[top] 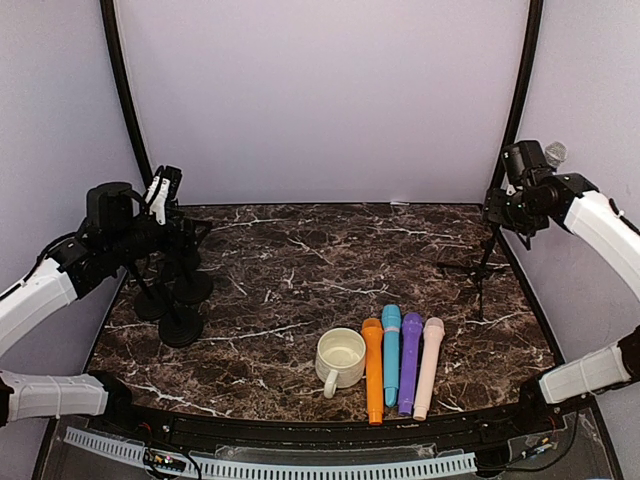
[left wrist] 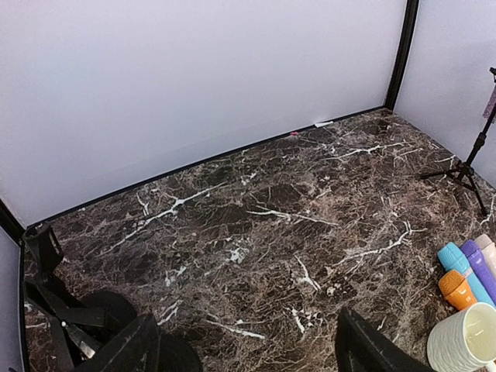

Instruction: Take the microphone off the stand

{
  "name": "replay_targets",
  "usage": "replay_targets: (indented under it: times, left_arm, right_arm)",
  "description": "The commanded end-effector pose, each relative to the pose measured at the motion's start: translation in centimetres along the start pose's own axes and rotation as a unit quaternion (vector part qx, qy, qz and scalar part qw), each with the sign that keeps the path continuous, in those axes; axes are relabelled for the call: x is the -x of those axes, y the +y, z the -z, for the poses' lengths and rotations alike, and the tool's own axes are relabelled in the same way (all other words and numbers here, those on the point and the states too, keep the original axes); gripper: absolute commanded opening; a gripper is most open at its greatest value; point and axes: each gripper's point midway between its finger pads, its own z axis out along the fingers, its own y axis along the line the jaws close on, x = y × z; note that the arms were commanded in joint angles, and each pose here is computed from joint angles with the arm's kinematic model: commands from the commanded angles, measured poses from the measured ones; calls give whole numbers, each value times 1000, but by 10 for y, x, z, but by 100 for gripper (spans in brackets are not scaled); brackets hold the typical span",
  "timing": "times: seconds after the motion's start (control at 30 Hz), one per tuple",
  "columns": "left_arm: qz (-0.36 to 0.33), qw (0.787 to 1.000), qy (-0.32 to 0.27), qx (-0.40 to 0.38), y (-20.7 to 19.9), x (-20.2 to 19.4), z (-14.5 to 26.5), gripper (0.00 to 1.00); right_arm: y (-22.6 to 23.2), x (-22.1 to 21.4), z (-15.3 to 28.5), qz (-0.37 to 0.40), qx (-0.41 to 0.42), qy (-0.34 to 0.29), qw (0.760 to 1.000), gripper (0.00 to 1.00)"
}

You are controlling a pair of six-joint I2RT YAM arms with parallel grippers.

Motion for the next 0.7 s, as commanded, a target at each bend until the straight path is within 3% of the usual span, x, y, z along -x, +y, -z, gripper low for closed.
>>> replay_targets:
  times: [0.0, 0.23, 0.67]
  left_arm:
    - [-24, 999, -38, 8, 3, 16, 8, 80]
    - [-25, 999, -36, 7, 2, 15, 8, 80]
    - [-29, 999, -28, -12, -4, 10, 4, 80]
  right_arm:
    - [10, 31, 1, -6, 32, -81, 996, 68]
    - [5, 41, -13, -4, 2, -126, 992, 58]
    - [-11, 30, -45, 14, -71, -126, 989, 51]
